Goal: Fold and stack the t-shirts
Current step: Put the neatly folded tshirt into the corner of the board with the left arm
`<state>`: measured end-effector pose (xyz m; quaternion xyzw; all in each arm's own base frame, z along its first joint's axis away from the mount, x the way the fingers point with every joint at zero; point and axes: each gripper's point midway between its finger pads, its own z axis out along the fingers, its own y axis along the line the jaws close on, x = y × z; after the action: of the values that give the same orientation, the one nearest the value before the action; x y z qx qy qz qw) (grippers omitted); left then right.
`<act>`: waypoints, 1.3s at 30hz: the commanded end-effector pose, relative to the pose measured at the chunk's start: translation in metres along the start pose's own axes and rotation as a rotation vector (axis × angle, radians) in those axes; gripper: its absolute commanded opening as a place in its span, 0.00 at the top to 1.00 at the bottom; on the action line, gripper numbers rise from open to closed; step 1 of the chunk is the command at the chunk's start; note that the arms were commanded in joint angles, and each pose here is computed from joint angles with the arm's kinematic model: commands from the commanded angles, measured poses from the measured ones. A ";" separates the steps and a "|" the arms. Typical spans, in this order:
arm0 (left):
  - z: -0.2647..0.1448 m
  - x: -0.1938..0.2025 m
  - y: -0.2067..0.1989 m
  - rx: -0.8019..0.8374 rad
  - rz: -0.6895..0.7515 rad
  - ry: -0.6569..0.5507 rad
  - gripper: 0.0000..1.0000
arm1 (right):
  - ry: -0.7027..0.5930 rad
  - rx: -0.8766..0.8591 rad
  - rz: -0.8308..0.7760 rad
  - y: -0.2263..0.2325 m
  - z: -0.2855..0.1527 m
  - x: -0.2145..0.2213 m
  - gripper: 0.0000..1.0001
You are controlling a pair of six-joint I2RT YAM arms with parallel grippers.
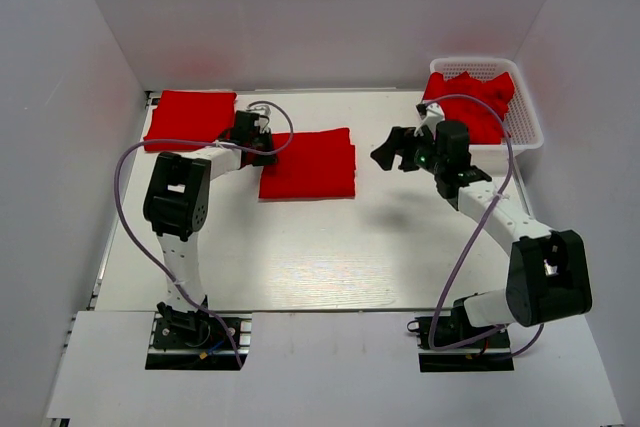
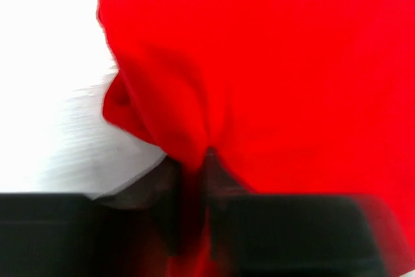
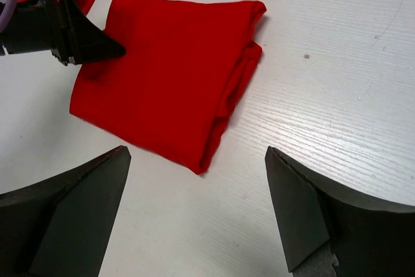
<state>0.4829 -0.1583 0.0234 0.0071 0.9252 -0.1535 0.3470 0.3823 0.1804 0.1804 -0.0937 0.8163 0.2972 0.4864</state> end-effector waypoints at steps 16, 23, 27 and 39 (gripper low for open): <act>-0.050 -0.092 -0.010 0.009 0.396 -0.189 1.00 | -0.160 0.101 -0.076 -0.008 -0.029 -0.028 0.10; -0.082 -0.136 -0.008 -0.035 0.494 -0.256 1.00 | -0.193 0.119 -0.091 -0.010 -0.030 -0.042 0.10; -0.101 -0.166 -0.004 -0.060 0.550 -0.292 1.00 | -0.217 0.132 -0.097 -0.011 -0.029 -0.051 0.10; -0.130 -0.264 0.011 -0.115 0.654 -0.400 1.00 | -0.245 0.136 -0.095 -0.012 -0.017 -0.070 0.10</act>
<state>0.5910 -0.0988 0.2452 0.2414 0.8136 0.0016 0.5289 0.3937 0.1514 0.2069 -0.0616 0.7945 0.2301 0.5586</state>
